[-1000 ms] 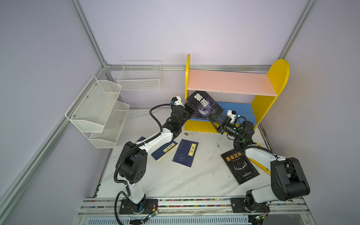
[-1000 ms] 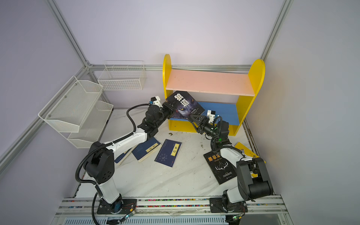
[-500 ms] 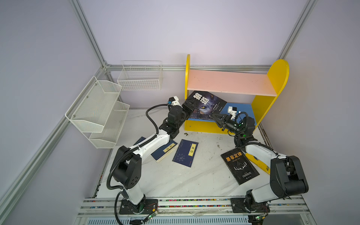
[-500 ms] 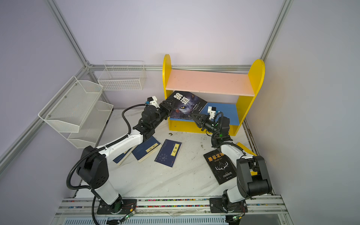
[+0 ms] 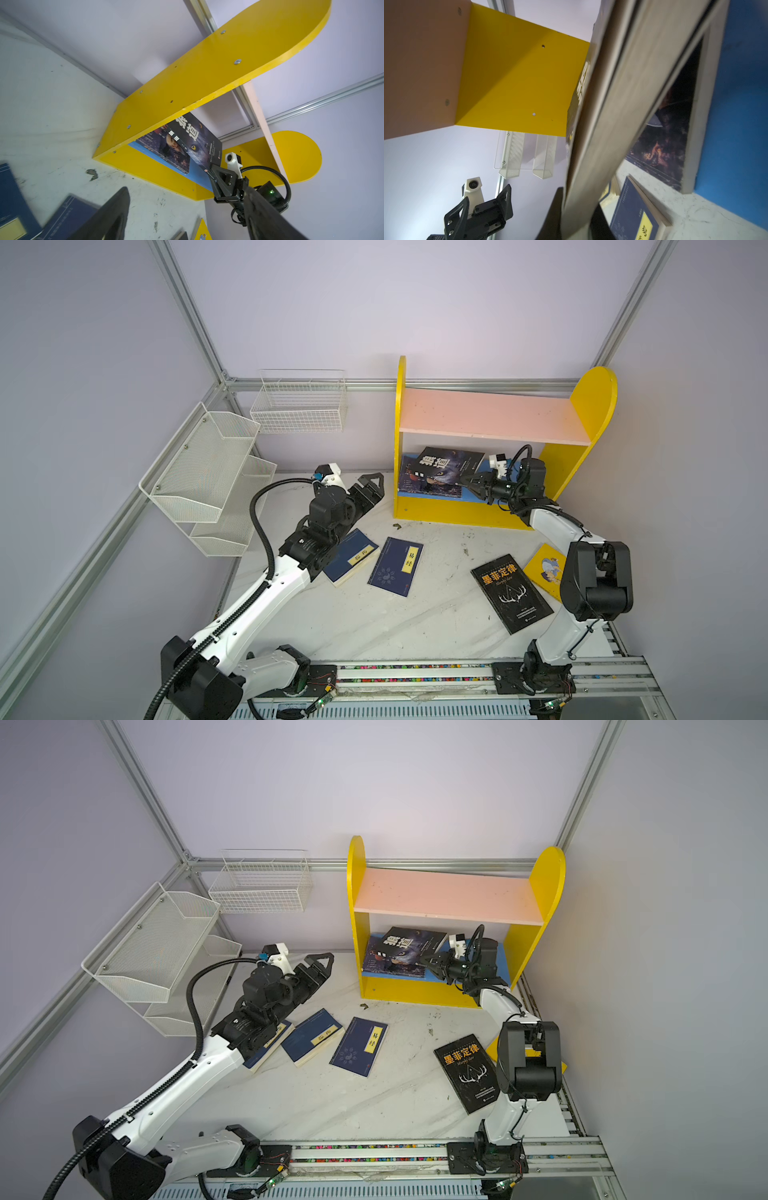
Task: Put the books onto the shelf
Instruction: 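Lower the black book onto the blue shelf with right gripper while left withdraws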
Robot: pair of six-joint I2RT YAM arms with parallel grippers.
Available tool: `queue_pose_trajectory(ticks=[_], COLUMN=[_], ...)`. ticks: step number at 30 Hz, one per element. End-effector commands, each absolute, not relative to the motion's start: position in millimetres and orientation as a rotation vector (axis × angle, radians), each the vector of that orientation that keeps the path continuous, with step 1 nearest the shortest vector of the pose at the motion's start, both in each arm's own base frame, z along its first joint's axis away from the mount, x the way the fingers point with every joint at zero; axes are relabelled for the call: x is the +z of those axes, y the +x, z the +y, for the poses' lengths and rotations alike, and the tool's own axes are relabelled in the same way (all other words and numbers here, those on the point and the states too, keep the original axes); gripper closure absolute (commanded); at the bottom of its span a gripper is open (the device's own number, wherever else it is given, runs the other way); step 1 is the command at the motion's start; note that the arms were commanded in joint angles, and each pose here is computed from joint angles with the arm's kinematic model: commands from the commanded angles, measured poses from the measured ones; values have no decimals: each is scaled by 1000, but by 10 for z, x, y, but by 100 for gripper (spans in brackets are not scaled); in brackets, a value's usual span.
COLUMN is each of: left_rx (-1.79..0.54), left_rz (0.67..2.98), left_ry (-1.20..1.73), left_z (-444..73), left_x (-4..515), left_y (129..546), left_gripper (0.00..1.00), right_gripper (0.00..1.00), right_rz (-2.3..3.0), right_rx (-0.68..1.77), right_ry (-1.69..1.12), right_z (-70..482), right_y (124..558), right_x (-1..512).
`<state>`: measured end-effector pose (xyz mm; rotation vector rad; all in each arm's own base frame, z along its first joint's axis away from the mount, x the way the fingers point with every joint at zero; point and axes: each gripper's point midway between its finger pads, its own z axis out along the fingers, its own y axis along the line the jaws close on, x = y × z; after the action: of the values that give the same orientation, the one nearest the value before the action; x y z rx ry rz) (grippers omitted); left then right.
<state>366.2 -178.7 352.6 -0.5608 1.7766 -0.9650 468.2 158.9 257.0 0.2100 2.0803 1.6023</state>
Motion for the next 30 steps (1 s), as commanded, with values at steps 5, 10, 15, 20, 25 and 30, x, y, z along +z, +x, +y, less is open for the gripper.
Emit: queue_pose_trajectory(ticks=[5, 10, 15, 20, 25, 30], left_rx=[-827, -834, -842, -850, -863, -871], left_rz=[1804, 1817, 1829, 1839, 1843, 1849], left_ry=[-597, -607, -620, -631, -640, -640], left_z=[-1546, -1571, -1587, -1600, -1621, -1642], left_x=[3290, 3225, 3155, 3101, 3071, 3048], left_y=[3648, 3701, 3748, 3790, 3823, 3847], left_gripper=[15, 15, 15, 15, 15, 14], right_gripper=[89, 89, 89, 89, 89, 88], right_rz=[2126, 2154, 2181, 2180, 2183, 2206], right_rx=[1553, 1530, 1545, 1593, 1619, 1599], right_ry=[-71, -98, -87, -127, -136, -105], right_z=[1649, 1660, 1705, 1853, 1877, 1857], right_y=[4694, 4747, 4749, 4702, 4691, 4742], right_x=[2574, 2524, 2395, 2375, 2339, 2235])
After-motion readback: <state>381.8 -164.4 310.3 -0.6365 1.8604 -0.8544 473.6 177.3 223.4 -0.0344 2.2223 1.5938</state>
